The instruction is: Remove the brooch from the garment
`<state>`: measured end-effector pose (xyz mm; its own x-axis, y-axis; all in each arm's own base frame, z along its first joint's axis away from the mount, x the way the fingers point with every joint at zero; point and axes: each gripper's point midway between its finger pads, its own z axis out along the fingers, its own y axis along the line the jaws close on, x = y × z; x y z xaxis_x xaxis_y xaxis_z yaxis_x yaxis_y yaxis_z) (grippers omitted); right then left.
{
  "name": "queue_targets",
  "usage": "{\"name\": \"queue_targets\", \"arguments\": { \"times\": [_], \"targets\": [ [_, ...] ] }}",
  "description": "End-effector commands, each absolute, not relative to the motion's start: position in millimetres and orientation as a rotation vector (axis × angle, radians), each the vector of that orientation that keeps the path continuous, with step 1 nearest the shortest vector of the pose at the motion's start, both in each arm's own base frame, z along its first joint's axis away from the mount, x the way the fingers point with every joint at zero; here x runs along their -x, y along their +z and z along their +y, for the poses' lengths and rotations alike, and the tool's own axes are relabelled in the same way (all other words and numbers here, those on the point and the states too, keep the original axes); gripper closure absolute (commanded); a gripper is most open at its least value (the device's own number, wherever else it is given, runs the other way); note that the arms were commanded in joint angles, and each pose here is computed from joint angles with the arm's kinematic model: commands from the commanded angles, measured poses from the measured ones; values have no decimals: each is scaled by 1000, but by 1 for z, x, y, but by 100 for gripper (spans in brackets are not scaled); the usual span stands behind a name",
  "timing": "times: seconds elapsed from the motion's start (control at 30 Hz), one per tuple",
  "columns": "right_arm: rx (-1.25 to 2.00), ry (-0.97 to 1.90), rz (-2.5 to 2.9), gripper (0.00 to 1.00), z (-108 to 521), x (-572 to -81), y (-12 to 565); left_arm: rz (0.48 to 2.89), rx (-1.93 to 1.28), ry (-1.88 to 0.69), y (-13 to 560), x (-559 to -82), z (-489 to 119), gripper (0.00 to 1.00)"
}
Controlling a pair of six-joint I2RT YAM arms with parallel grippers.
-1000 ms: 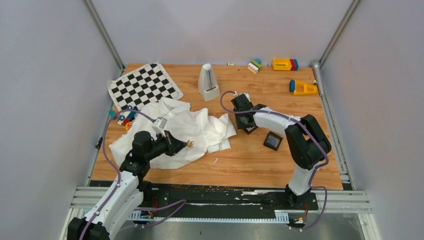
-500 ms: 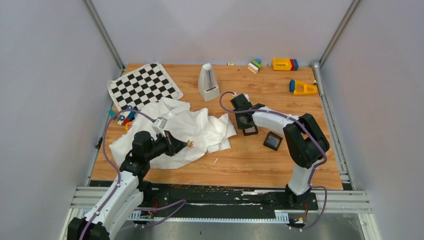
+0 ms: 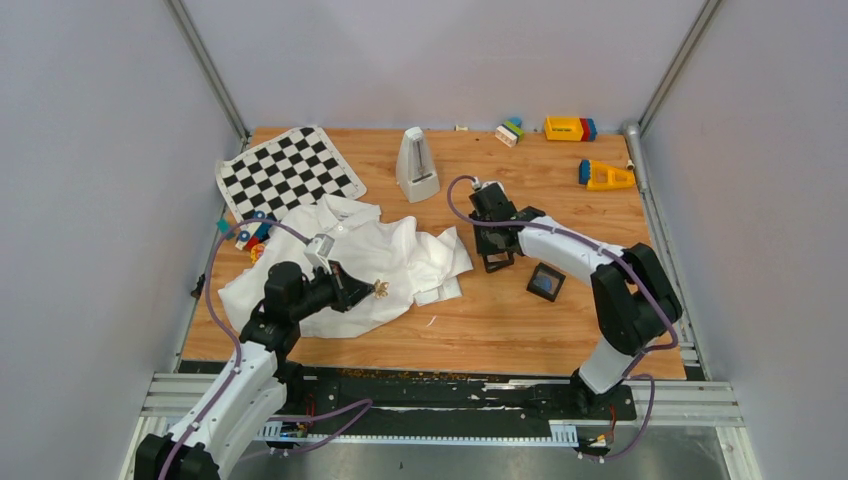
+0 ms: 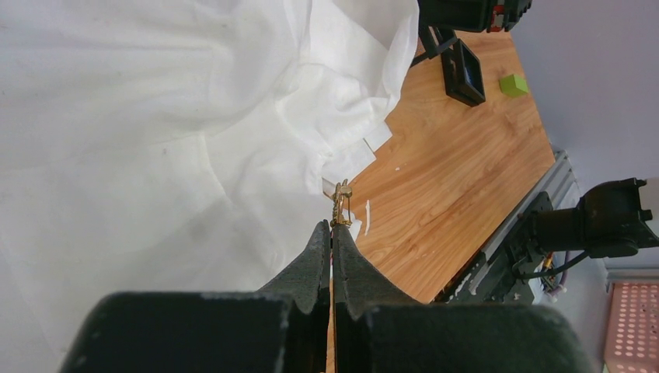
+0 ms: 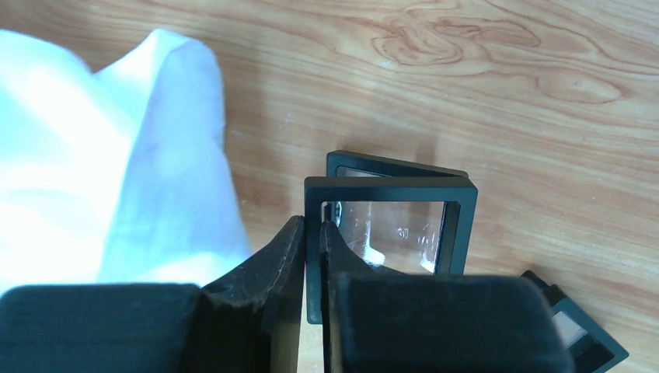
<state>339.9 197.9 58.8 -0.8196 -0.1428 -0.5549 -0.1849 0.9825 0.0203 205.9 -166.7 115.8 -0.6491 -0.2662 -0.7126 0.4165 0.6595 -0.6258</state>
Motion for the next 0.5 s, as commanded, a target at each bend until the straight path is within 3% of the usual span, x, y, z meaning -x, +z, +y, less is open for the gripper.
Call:
{"name": "queue_targets", "arguments": {
  "times": [0.0,0.13,0.47],
  "targets": [
    [200,299,2495,95,211,-331,94,1956,-181,-1059,133,-210,-173,100],
    [162,492,2491,100,213,-320,110,1952,-206,-1097,133,-207,-180,100],
    [-4,1257,2413,100,208,-272,145,1934,-340,-1020,140,-205,-211,100]
  ]
}}
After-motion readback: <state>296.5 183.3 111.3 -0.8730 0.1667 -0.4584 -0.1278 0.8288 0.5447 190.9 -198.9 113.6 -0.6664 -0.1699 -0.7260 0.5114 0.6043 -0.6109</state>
